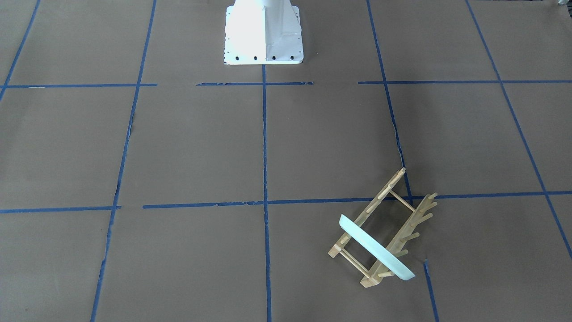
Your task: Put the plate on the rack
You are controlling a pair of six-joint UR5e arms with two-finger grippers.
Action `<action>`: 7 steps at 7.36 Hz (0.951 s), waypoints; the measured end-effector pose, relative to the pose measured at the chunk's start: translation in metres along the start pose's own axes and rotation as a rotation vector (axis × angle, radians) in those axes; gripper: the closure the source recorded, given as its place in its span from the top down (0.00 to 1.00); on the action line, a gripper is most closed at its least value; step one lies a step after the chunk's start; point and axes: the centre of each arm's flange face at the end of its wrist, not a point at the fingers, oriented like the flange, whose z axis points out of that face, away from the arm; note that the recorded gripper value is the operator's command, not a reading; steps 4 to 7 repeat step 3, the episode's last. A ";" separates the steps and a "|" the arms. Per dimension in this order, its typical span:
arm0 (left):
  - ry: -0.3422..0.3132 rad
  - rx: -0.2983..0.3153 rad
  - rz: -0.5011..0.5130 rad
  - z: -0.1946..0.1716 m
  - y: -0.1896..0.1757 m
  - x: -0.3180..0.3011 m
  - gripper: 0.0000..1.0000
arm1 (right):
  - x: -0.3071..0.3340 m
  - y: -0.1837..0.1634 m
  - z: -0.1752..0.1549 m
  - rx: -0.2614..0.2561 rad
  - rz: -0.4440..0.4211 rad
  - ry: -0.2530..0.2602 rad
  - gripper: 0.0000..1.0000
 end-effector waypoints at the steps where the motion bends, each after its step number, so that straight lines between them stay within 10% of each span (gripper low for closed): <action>1: 0.000 0.002 0.002 -0.001 0.000 0.001 1.00 | 0.000 0.000 0.000 0.000 0.000 0.000 1.00; 7: 0.000 0.005 0.006 -0.002 -0.001 0.002 1.00 | 0.000 0.000 0.000 0.000 0.000 0.000 1.00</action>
